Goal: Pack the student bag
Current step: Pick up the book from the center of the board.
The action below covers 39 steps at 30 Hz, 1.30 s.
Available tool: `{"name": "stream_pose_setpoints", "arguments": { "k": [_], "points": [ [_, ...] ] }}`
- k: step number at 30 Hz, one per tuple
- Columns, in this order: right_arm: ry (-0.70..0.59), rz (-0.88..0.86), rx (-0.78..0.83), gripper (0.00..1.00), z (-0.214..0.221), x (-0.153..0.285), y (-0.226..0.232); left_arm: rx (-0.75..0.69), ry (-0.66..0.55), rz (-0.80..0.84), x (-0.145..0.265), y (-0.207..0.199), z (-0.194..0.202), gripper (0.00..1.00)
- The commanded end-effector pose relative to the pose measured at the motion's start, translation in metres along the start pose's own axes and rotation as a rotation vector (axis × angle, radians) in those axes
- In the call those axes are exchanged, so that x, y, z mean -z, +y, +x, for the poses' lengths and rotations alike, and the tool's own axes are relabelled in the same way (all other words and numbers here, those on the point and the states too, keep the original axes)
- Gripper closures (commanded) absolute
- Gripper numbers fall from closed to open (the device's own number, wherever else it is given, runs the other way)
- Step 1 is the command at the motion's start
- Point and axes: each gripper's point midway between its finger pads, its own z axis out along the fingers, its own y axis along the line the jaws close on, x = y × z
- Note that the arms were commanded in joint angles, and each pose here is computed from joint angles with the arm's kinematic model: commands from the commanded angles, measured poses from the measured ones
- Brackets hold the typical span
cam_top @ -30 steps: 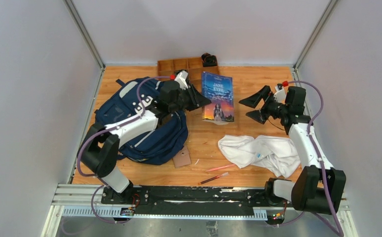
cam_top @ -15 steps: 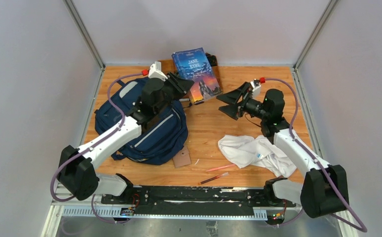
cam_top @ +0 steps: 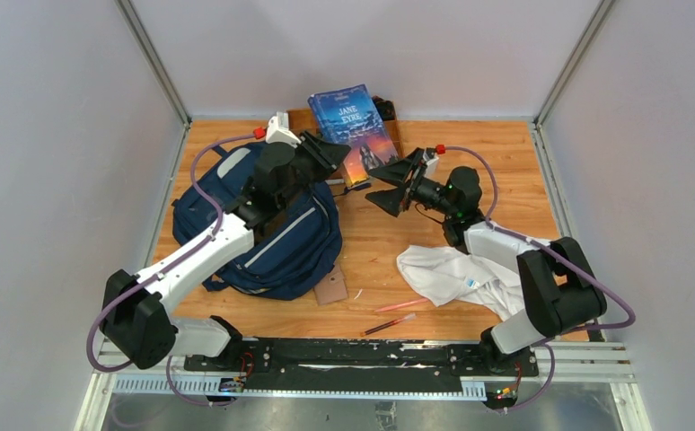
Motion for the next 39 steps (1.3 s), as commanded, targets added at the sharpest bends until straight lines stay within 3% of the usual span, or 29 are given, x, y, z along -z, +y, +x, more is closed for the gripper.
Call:
{"name": "stream_pose_setpoints", "arguments": {
  "k": [1,9,25,29,35,37,39],
  "points": [
    [0.032,-0.131,0.044,0.00,0.005,-0.007,0.030,0.068,-0.147,0.301,0.029,-0.097,-0.060,1.00],
    [-0.017,-0.281,0.065,0.00,-0.008,-0.012,0.047,0.073,-0.141,0.321,0.040,-0.103,-0.058,1.00],
    [-0.225,-0.298,0.171,0.00,-0.048,0.019,0.068,0.061,-0.113,0.242,0.040,-0.065,-0.036,1.00],
    [-0.213,-0.297,0.182,0.14,-0.046,0.018,0.069,0.064,-0.091,0.228,0.034,-0.058,-0.028,1.00],
    [-0.230,-0.303,0.188,0.59,-0.048,0.020,0.065,0.068,-0.056,0.199,0.026,-0.045,-0.014,1.00],
    [-0.233,-0.300,0.201,0.64,-0.049,0.020,0.066,0.071,-0.048,0.183,0.024,-0.039,-0.010,1.00],
    [-0.233,-0.288,0.213,0.60,-0.049,0.019,0.065,0.080,-0.041,0.170,0.022,-0.033,-0.005,1.00]
  ]
}}
